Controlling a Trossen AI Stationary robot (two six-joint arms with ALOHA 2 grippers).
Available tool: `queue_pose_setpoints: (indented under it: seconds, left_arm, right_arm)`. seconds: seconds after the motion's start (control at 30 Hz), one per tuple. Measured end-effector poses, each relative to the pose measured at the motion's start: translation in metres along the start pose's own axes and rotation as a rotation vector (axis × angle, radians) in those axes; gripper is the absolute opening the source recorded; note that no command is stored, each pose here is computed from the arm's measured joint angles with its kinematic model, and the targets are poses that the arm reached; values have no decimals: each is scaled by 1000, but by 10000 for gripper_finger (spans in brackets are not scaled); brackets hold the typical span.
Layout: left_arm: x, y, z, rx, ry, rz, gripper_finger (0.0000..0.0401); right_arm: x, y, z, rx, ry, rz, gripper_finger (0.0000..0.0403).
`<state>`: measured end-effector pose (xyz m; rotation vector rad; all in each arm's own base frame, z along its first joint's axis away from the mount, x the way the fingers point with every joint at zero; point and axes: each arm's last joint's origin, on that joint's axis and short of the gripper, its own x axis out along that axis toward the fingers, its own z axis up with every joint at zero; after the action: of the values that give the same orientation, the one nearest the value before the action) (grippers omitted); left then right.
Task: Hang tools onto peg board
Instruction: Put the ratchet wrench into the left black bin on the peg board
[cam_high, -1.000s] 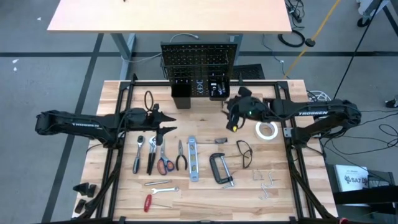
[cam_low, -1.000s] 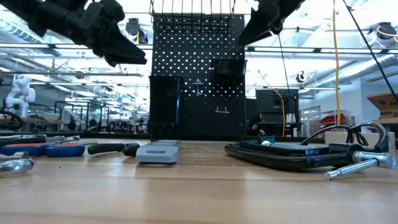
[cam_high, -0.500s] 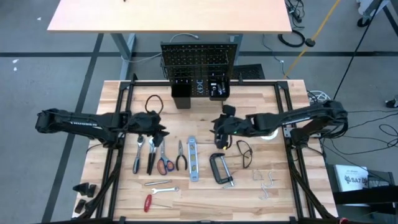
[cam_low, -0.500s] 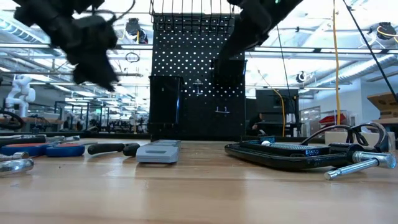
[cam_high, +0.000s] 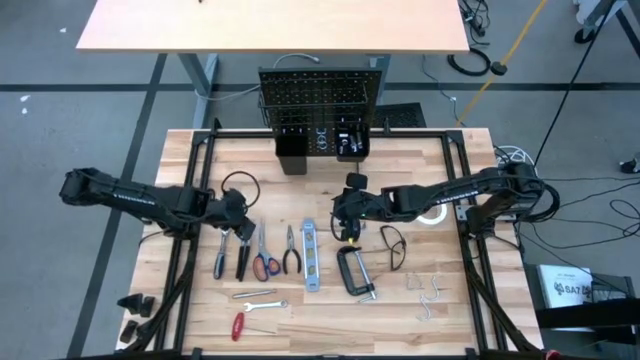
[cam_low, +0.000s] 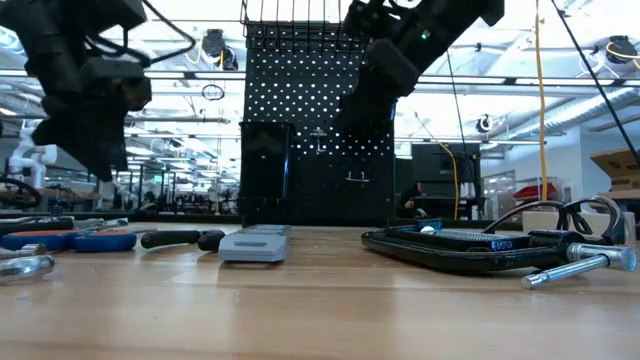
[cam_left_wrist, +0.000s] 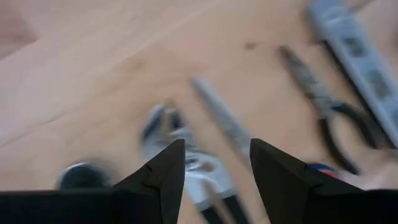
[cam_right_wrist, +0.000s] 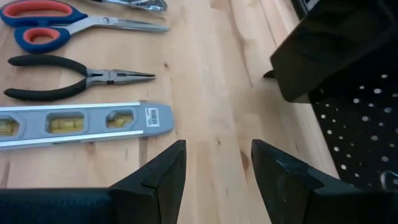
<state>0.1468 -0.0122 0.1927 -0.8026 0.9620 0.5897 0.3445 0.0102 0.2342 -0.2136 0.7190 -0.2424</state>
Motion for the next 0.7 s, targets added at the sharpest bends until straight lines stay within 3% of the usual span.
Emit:
queue_pose_setpoints:
  seconds: [0.13,0.4,0.7]
  left_arm:
    - [4,-14,-1,27,-21,-78,180]
    - [19,-22,-17,50,136,-34,180]
    - [-19,-23,-20,-7,199,233,180]
  right_arm:
    - [1,-1,0,4,1,25,173]
    - [1,-1,0,12,2,27,173]
    - [1,-1,0,12,2,27,173]
